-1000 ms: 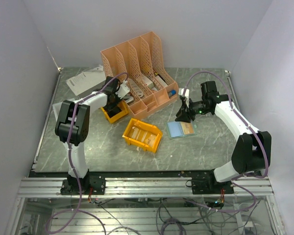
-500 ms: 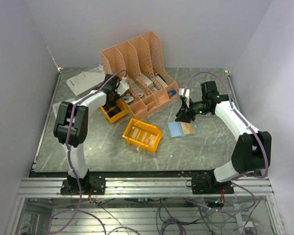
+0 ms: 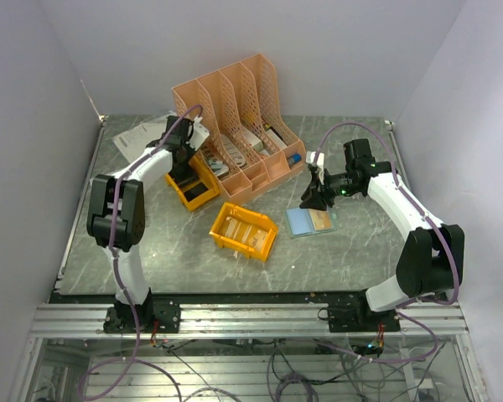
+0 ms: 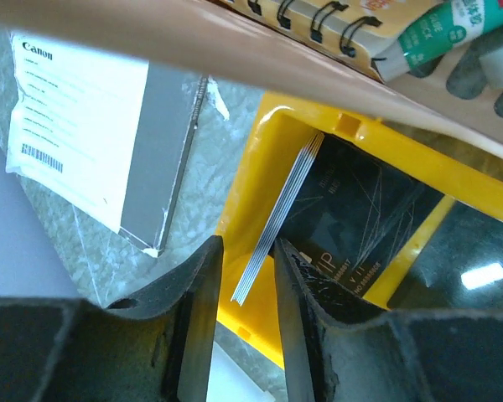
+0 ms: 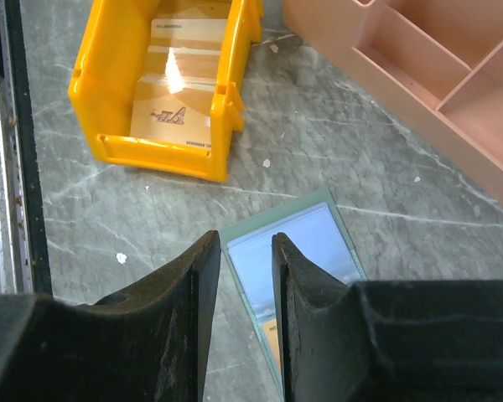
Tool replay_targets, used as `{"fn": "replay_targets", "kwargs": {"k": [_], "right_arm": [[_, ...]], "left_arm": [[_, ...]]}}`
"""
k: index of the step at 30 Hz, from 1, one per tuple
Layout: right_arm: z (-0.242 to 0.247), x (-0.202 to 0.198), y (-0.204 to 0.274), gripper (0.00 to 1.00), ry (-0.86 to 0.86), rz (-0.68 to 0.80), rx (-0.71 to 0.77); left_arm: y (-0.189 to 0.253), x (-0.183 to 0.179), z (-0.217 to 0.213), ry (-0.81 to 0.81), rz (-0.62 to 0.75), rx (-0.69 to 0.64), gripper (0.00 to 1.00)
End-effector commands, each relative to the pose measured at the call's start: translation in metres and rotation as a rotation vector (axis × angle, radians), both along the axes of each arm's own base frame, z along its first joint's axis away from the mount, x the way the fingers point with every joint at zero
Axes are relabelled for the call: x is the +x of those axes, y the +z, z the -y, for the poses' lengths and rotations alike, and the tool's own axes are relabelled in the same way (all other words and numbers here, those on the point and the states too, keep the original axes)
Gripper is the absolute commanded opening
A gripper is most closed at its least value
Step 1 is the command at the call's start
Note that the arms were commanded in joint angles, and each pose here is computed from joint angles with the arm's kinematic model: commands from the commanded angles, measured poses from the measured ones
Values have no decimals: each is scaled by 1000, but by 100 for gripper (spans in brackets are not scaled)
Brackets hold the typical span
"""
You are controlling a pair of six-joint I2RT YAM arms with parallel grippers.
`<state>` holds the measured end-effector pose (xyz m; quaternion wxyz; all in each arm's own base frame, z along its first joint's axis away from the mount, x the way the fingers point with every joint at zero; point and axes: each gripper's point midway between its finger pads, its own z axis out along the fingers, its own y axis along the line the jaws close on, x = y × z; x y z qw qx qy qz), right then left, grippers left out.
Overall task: Put the credit cards into the card holder
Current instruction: Pick up the credit card from the storage box.
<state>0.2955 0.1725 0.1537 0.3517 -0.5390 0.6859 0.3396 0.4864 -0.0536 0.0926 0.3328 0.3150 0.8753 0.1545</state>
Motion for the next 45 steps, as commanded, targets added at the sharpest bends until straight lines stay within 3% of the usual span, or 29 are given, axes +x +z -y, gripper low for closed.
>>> {"fn": "replay_targets", "kwargs": {"k": [1, 13, 24, 34, 45], "right_arm": [[0, 0, 4, 32, 9, 8, 16], [0, 0, 3, 32, 11, 0, 13], [-1, -2, 3, 32, 18, -6, 18], [-1, -3, 1, 32, 27, -11, 19], [-2, -4, 3, 32, 31, -8, 21]], "left_arm": [[-9, 7, 4, 0, -34, -53, 42], [-30, 1, 22, -70, -140, -127, 31], [-23, -2, 18, -68, -102, -114, 36], [-20, -1, 16, -35, -82, -114, 35], [-45, 4, 15, -18, -155, -98, 33]]}}
